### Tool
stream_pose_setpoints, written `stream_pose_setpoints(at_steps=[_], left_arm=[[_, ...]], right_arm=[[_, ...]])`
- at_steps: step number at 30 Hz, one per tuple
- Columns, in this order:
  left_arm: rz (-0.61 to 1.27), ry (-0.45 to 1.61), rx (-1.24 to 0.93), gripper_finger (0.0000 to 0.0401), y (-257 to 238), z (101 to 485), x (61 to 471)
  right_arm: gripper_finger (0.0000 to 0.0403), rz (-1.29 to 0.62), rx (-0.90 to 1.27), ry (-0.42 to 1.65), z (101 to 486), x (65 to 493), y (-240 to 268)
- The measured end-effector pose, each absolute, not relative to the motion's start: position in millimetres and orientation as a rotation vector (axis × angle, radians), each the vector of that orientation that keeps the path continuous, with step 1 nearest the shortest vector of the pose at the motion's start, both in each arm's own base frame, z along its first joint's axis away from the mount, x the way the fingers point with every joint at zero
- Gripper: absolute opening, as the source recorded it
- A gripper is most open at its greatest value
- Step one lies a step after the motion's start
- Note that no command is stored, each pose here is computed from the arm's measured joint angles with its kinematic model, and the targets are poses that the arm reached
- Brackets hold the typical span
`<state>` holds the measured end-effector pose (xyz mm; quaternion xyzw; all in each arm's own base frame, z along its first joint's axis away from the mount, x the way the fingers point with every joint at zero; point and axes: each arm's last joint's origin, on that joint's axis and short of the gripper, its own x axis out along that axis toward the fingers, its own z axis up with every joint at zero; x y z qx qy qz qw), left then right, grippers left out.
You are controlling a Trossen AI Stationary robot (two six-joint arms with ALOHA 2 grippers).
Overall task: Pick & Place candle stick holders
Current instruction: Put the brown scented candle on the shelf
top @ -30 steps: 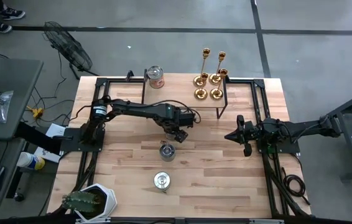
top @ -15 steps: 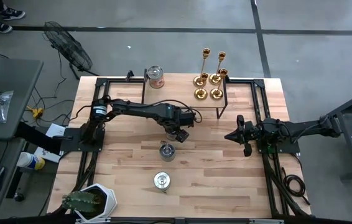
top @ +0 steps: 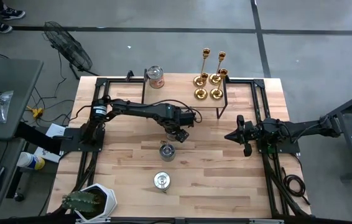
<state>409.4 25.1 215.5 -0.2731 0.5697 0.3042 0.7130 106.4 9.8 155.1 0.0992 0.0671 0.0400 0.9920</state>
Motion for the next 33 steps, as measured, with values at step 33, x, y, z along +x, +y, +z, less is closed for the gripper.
stream_pose_setpoints(at_steps=[33], left_arm=[[0.651,1.132,-0.772,0.0353,21,305,371]], right_arm=[[0.0004,0.080,0.199,0.134,155,106,10]])
